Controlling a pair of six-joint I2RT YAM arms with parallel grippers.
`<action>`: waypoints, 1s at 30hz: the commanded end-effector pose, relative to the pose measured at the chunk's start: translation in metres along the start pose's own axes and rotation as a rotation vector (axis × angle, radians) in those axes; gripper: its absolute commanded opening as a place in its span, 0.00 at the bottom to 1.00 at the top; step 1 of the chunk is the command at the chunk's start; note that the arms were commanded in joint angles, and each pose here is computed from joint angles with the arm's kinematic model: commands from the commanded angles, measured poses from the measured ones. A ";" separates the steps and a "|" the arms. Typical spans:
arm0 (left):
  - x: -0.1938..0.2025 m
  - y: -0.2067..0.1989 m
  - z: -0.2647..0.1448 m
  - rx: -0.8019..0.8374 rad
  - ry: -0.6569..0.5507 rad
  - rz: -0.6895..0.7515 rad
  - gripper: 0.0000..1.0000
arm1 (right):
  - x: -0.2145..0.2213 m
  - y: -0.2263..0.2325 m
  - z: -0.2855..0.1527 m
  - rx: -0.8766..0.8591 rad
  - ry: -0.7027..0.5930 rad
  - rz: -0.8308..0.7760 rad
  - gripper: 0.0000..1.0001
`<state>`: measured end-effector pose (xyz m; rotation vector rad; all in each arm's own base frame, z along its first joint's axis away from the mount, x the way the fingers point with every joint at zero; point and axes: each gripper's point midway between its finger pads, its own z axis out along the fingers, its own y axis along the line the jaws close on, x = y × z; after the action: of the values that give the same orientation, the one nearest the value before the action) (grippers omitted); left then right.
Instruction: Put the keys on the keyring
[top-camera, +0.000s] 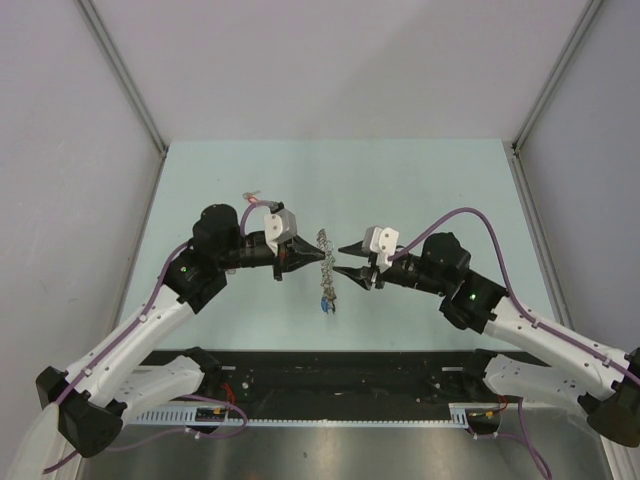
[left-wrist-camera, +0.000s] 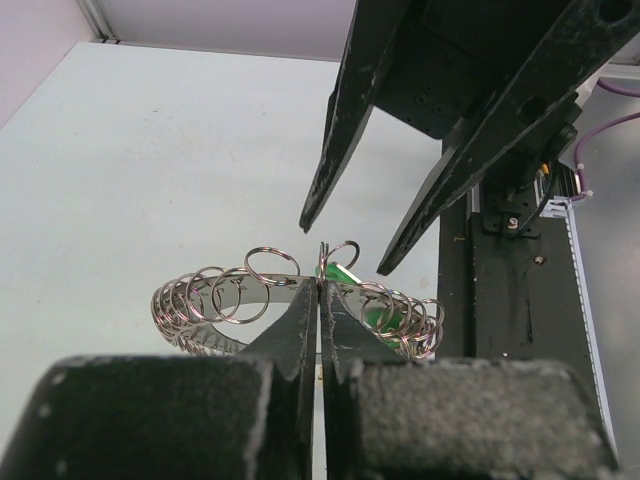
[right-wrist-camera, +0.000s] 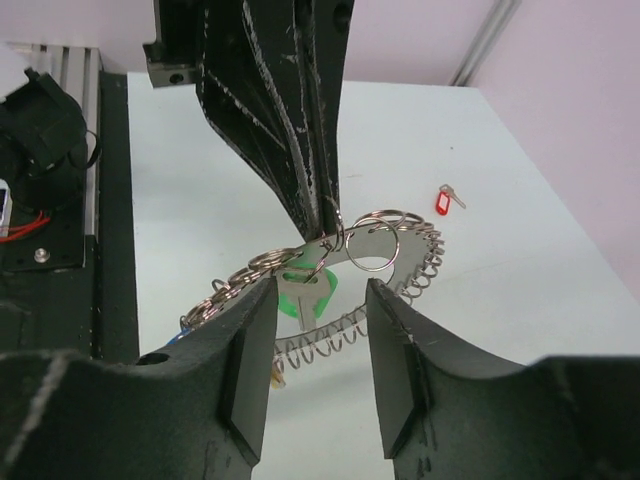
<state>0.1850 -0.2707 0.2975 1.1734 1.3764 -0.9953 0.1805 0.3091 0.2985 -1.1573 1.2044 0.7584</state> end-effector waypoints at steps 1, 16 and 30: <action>-0.023 0.003 -0.003 -0.017 -0.071 0.055 0.00 | -0.037 -0.008 -0.009 0.048 -0.125 0.051 0.47; -0.023 0.013 -0.006 -0.087 -0.078 0.057 0.00 | -0.039 -0.029 0.009 0.139 -0.080 0.332 0.34; -0.024 0.020 -0.007 -0.129 -0.088 0.040 0.00 | -0.030 -0.029 0.017 0.123 -0.033 0.360 0.32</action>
<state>0.2003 -0.2650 0.2959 1.0913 1.4209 -0.9259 0.2022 0.3180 0.3152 -0.8505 1.4576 0.9388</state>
